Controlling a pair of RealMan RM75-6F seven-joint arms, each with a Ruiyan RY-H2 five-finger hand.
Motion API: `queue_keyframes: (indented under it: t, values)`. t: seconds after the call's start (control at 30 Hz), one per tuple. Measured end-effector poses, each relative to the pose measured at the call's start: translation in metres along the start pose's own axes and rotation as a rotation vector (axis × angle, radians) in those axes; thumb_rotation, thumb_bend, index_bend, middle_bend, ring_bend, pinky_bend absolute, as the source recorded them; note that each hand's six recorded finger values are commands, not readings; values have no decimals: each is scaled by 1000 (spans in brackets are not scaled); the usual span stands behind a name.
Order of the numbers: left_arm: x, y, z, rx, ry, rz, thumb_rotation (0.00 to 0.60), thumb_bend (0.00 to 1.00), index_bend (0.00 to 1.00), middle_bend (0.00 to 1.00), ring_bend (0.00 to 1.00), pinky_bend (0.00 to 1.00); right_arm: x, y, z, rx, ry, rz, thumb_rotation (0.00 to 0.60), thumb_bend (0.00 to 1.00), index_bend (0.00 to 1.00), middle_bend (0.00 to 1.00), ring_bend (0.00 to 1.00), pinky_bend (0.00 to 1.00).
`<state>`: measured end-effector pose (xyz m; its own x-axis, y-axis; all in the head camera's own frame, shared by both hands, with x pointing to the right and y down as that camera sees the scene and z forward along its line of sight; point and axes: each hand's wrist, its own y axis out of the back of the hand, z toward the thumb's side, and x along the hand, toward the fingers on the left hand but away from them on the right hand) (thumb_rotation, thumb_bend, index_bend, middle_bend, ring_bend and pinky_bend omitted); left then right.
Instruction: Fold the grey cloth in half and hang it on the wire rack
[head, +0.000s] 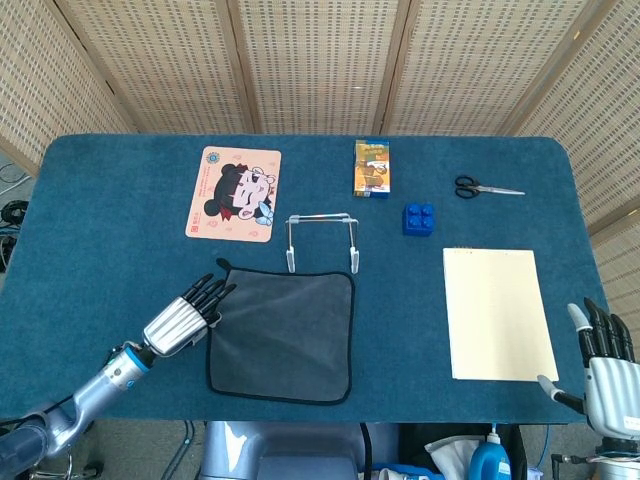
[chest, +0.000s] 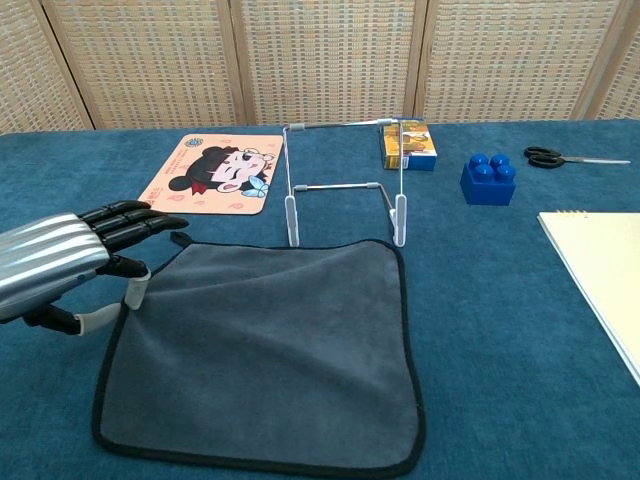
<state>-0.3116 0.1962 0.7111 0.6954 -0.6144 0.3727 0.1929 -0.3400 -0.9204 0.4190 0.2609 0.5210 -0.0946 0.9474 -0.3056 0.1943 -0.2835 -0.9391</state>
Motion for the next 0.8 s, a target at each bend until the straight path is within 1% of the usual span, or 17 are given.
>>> queue_keyframes:
  t: [0.17, 0.5, 0.63, 0.8]
  values:
    - [-21, 1, -16, 31, 9, -25, 600, 450, 814, 0, 0, 0, 1, 1, 0, 0, 0, -2, 600, 0, 0, 0, 0, 0]
    - [-60, -4, -39, 42, 54, -88, 600, 450, 813, 0, 0, 0, 1, 2, 0, -2, -1, -4, 600, 0, 0, 0, 0, 0]
    - [-71, -3, -49, 38, 86, -98, 600, 451, 812, 0, 0, 0, 1, 3, 0, -3, -1, -4, 600, 0, 0, 0, 0, 0]
    - [-76, 0, -53, 34, 96, -90, 600, 450, 807, 0, 0, 0, 1, 3, 0, -8, 2, -4, 600, 0, 0, 0, 0, 0]
